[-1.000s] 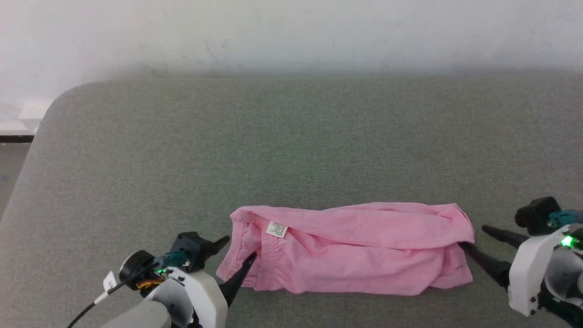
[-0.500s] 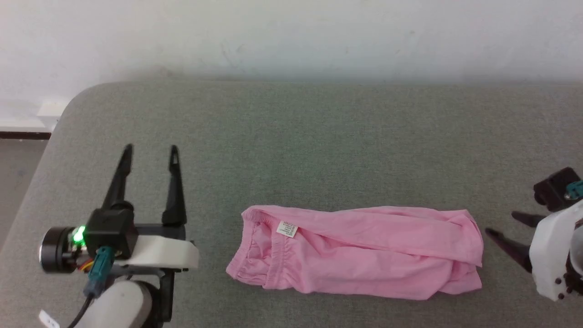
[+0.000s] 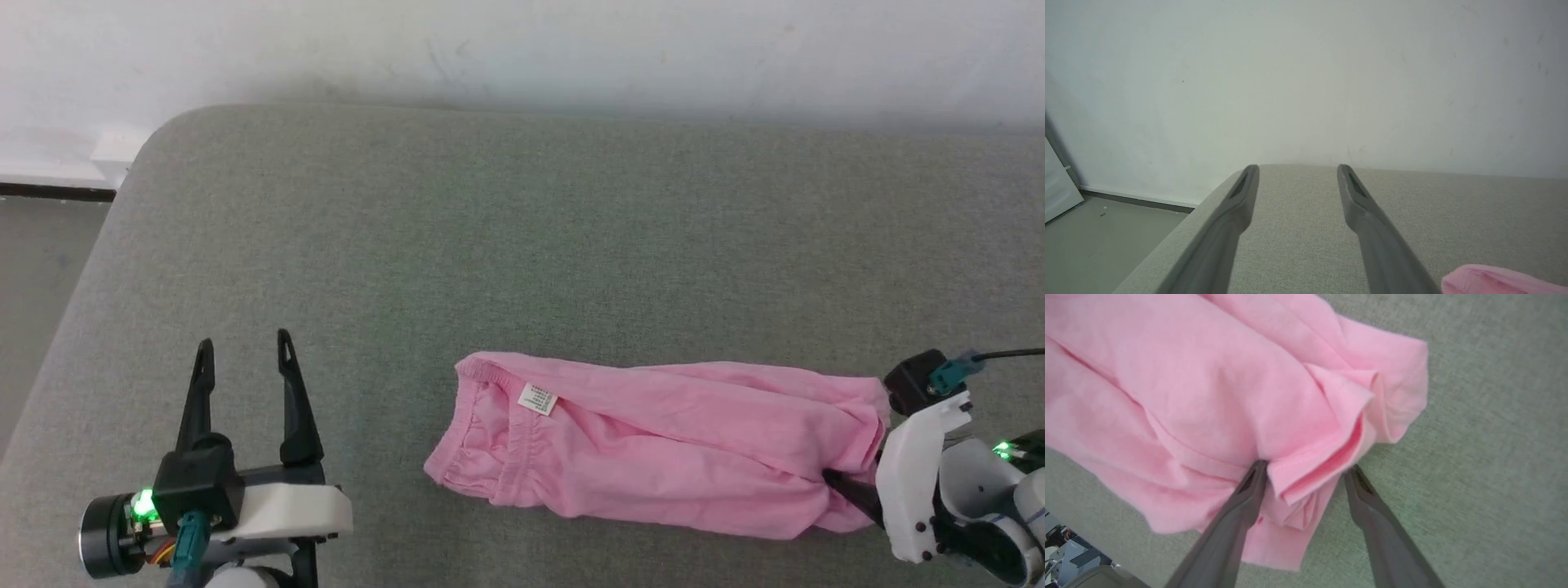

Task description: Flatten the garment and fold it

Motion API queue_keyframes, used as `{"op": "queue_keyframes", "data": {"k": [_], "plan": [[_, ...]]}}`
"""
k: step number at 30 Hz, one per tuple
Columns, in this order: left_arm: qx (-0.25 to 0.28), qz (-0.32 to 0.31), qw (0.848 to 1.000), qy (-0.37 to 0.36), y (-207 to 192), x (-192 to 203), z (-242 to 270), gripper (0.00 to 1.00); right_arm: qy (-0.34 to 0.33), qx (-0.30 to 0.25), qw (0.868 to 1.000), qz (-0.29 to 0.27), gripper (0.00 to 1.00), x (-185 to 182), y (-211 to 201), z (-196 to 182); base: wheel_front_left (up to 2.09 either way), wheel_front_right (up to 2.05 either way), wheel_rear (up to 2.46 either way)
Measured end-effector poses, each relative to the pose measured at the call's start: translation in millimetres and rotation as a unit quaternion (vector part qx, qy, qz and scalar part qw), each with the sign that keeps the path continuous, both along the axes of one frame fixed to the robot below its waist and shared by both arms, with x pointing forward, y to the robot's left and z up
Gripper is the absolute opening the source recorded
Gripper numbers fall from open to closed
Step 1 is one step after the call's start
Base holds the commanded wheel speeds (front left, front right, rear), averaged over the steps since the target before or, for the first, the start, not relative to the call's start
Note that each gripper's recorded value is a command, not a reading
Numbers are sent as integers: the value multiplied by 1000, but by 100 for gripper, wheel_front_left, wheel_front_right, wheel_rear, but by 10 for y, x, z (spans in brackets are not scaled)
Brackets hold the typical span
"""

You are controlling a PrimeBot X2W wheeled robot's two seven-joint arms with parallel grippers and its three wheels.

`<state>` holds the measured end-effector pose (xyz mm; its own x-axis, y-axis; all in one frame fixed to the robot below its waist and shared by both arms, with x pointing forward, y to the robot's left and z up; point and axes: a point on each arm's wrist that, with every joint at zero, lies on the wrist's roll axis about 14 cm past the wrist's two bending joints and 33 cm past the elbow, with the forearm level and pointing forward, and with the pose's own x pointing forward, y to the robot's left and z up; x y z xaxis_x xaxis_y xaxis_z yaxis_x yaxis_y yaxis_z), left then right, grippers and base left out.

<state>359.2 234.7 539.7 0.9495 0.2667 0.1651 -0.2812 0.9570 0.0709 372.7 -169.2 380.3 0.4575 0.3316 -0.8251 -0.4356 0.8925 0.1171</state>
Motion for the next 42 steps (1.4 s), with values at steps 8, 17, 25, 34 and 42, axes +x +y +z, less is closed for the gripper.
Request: {"op": "queue_keyframes", "data": {"k": [8, 17, 25, 34, 42], "plan": [[-11, -8, 1000, 10, -1, -4, -112, 100, -3, 13, 1000, -8, 5, 13, 53, -132, 0, 0, 0], [5, -36, 999, 3, -72, 47, -71, 100, -52, 42, 997, -32, 0, 104, 35, 55, 0, 0, 0], [17, -53, 998, -2, -157, 50, -38, 100, -99, 15, 992, -74, 0, 191, -521, 395, 0, 0, 0], [25, -70, 997, 4, -249, 9, -68, 100, -108, -22, 990, -93, 0, 45, -915, 583, 0, 0, 0], [23, -72, 997, 6, -266, 6, -81, 100, -153, 26, 987, 28, 0, 2, -117, 945, 0, 0, 0]]}}
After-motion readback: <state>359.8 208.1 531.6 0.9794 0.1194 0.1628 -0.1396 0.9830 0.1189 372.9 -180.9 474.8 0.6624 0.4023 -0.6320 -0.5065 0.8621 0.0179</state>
